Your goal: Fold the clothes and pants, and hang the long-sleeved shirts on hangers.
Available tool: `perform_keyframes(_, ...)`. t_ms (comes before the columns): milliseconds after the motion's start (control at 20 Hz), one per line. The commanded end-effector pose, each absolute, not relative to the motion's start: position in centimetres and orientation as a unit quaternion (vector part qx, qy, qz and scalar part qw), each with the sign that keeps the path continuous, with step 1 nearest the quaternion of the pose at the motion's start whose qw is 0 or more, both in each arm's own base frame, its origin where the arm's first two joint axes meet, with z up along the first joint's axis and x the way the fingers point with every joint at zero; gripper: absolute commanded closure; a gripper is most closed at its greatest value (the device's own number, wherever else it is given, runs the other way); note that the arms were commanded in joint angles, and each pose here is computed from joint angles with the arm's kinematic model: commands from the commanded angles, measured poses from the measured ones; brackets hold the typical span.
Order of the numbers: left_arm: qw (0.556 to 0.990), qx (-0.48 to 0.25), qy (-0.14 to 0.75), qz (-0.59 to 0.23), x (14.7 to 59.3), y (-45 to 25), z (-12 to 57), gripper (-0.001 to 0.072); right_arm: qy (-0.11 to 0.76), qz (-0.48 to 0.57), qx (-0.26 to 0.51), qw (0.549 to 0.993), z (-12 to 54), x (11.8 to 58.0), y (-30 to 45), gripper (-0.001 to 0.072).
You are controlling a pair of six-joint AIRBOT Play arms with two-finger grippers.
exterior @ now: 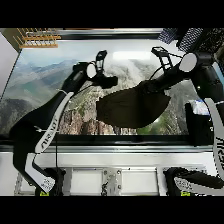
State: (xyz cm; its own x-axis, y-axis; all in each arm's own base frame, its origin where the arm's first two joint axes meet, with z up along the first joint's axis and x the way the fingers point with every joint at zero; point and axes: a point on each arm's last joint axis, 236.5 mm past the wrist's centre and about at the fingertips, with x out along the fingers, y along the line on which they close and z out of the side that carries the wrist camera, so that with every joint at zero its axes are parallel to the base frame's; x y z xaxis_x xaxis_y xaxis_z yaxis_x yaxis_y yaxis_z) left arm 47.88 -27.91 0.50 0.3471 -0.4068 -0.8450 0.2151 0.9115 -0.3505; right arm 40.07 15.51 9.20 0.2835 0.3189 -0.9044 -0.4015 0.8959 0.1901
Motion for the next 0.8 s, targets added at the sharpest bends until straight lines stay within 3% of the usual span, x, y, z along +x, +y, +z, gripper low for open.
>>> perform_keyframes(0,0.820,-0.097,0.549,-0.133,46.3,-20.7,0.3,0.0700,0.525,0.302,-0.041,0.795,8.6,39.8,22.8,0.0711)
perform_keyframes(150,0.821,-0.118,0.550,-0.097,44.7,-16.1,0.5,0.0700,0.488,0.404,-0.032,0.773,5.8,38.1,34.4,0.0710)
perform_keyframes(200,0.822,-0.125,0.548,-0.088,44.2,-14.8,0.9,0.0699,0.466,0.434,-0.037,0.770,4.2,37.4,38.6,0.0669)
perform_keyframes(300,0.827,-0.139,0.540,-0.069,43.3,-12.4,1.8,0.0700,0.428,0.488,-0.069,0.758,1.3,35.6,45.6,0.0086)
perform_keyframes(350,0.830,-0.145,0.536,-0.061,42.9,-11.4,2.2,0.0700,0.417,0.503,-0.088,0.752,0.8,35.0,47.5,0.0015)
perform_keyframes(450,0.835,-0.158,0.526,-0.044,42.0,-9.3,2.9,0.0700,0.411,0.502,-0.097,0.755,1.8,35.3,48.4,0.0023)
perform_keyframes(550,0.834,-0.168,0.524,-0.027,40.8,-7.6,2.8,0.0700,0.423,0.468,-0.089,0.771,3.7,37.4,45.3,0.0151)
perform_keyframes(750,0.830,-0.174,0.530,-0.023,38.0,-7.4,1.2,0.0700,0.460,0.367,-0.049,0.807,5.4,41.9,34.5,0.0150)
